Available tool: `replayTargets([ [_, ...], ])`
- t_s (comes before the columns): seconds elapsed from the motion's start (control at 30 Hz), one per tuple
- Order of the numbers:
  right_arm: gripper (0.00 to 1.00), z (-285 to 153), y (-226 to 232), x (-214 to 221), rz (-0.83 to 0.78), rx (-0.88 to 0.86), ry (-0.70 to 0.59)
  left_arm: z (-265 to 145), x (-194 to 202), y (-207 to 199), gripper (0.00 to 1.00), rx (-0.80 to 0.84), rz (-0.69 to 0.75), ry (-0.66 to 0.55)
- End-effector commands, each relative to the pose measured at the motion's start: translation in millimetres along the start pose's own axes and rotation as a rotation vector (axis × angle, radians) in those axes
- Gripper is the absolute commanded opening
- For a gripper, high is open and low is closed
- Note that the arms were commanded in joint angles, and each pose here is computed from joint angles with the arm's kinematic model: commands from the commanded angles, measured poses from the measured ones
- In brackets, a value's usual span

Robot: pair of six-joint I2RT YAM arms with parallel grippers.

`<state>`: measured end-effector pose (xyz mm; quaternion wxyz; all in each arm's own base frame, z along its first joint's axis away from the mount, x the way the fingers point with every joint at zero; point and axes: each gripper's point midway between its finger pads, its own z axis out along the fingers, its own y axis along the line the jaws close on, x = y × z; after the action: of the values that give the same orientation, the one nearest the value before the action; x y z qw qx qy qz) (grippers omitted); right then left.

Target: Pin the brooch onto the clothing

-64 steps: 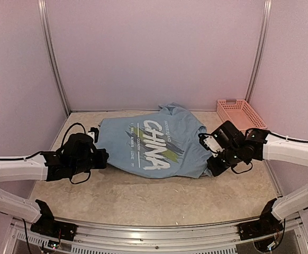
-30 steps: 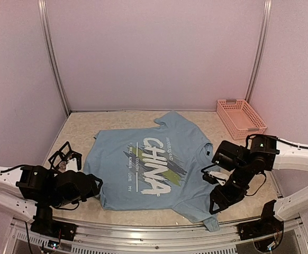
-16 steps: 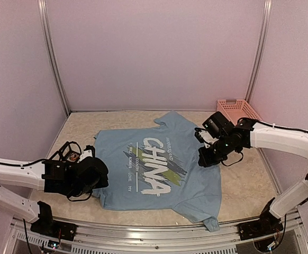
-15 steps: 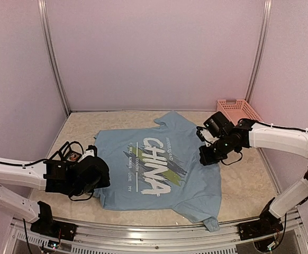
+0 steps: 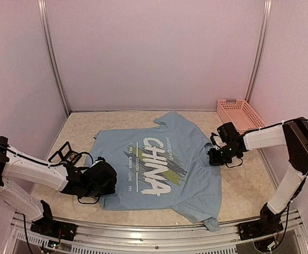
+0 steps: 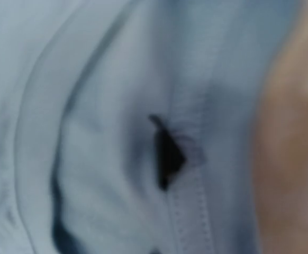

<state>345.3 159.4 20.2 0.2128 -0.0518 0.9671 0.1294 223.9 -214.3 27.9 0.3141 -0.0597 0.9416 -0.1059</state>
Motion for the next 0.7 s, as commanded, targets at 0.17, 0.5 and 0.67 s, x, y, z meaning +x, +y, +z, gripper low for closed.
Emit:
replayTargets([
  [0.17,0.00,10,-69,31,0.069,0.128,0.100,-33,34,58,0.20,-0.141,-0.108,0.010],
  [0.5,0.00,-18,-86,-8,0.024,0.187,0.060,-62,67,70,0.20,-0.092,-0.213,0.081],
  [0.67,0.00,-52,-40,-45,-0.072,0.174,-0.023,-79,18,27,0.21,-0.033,-0.111,-0.069],
])
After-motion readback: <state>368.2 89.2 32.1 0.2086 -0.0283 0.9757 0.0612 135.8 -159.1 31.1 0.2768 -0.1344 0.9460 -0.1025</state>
